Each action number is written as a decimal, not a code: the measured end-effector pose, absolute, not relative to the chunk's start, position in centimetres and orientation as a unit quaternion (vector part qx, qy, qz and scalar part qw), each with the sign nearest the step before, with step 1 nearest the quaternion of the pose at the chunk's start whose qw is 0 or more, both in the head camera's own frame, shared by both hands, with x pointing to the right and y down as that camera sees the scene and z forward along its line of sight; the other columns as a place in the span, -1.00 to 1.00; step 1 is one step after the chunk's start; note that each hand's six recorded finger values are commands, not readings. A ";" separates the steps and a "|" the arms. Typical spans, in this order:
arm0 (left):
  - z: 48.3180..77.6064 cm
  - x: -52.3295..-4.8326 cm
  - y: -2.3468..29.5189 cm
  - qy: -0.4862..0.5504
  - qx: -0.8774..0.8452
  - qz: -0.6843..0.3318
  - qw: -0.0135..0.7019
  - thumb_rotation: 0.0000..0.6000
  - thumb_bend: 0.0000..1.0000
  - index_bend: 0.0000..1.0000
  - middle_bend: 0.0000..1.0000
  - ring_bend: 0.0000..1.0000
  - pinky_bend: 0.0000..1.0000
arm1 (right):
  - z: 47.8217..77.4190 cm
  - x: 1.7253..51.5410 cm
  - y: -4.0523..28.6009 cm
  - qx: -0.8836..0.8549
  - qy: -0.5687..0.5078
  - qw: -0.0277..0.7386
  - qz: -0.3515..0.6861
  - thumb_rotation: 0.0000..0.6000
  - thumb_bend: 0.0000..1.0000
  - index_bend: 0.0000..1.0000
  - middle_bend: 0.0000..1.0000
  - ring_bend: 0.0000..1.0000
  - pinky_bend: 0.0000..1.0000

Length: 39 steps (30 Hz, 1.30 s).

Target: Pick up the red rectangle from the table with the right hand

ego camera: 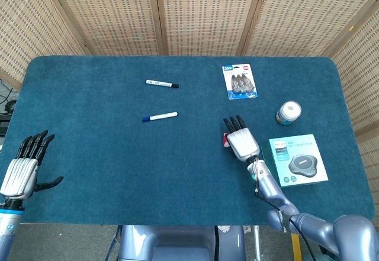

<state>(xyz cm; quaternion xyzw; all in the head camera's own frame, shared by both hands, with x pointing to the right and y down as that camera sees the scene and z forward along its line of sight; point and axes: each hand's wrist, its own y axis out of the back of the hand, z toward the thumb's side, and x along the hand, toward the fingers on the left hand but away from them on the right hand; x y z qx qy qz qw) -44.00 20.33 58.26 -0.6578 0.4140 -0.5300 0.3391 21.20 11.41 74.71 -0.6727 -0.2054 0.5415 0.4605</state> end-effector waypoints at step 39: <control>58.3 -44.0 20.3 0.414 -0.657 -0.531 0.338 1.00 -0.97 -1.00 -1.00 -1.00 -1.00 | 74.4 26.8 4.1 -0.595 -0.258 0.462 0.605 1.00 0.34 0.31 -0.84 -1.00 -1.00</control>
